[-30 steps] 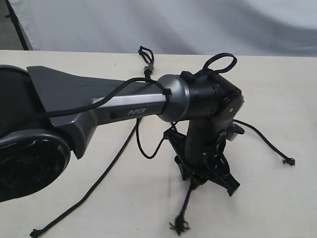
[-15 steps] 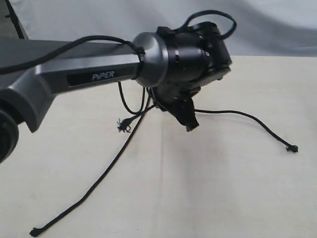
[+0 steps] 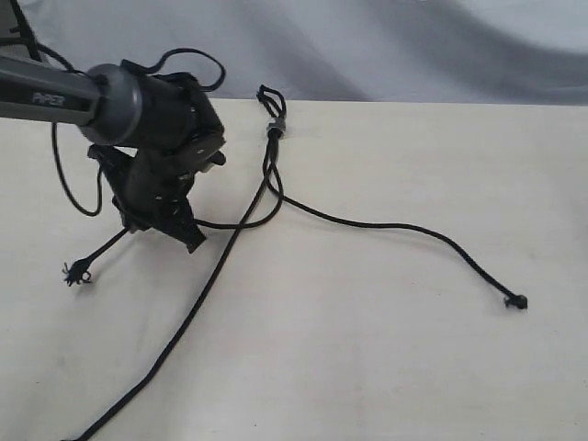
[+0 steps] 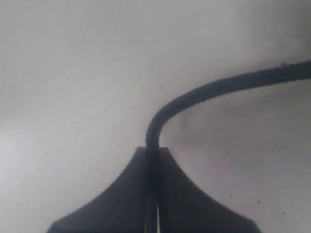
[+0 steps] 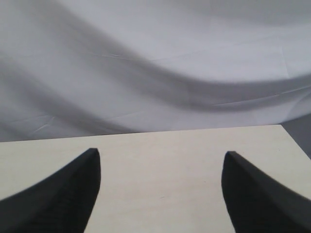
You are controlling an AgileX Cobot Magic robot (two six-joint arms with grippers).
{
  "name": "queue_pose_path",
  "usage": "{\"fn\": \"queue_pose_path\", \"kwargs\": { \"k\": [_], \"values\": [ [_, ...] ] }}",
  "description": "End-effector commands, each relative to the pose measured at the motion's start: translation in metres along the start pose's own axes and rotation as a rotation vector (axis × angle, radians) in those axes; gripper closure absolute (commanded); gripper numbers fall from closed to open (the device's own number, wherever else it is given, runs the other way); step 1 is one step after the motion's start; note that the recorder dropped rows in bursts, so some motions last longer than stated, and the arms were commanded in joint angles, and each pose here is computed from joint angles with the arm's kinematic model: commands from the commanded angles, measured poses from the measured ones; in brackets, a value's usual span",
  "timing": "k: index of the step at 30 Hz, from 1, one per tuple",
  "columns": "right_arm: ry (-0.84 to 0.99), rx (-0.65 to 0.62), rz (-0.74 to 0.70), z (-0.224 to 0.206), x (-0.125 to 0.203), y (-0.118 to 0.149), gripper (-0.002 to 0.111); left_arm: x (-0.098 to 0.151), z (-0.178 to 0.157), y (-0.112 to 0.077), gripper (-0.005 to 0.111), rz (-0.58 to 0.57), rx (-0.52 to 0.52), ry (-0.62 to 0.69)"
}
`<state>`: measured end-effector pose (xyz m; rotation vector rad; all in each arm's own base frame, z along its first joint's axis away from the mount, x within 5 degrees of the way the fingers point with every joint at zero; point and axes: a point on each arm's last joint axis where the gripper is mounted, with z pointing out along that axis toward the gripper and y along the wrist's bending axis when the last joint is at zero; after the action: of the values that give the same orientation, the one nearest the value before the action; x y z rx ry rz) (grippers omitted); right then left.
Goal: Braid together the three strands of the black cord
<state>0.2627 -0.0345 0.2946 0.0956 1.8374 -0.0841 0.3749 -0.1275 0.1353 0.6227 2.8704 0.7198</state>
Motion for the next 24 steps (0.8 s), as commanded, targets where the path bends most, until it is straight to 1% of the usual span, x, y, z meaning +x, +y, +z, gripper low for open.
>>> {"fn": "queue_pose_path", "kwargs": {
  "k": [1,3,7,12,13,18,24],
  "values": [
    [-0.012,0.003,0.000,0.001,0.000,-0.001,0.041,0.020,-0.004,0.016,0.107,-0.071,0.052,-0.106],
    [-0.012,0.003,0.000,0.001,0.000,-0.001,0.041,0.028,-0.004,0.021,0.107,-0.092,0.079,-0.154],
    [-0.012,0.003,0.009,0.001,0.000,-0.001,0.041,0.045,0.008,0.021,0.107,-0.095,0.139,-0.226],
    [-0.012,0.002,0.015,0.001,0.000,-0.001,0.041,0.066,0.027,0.022,0.107,-0.115,0.157,-0.165],
    [-0.012,0.002,0.015,0.001,0.000,-0.001,0.041,0.068,0.028,0.024,0.107,-0.135,0.158,-0.154],
    [-0.012,0.002,0.015,0.001,0.000,-0.001,0.041,0.074,0.025,0.025,0.107,-0.159,0.154,-0.102],
    [-0.012,0.002,0.015,0.001,0.000,-0.001,0.041,0.081,0.029,0.021,0.107,-0.144,0.169,-0.079]
  ]
}}
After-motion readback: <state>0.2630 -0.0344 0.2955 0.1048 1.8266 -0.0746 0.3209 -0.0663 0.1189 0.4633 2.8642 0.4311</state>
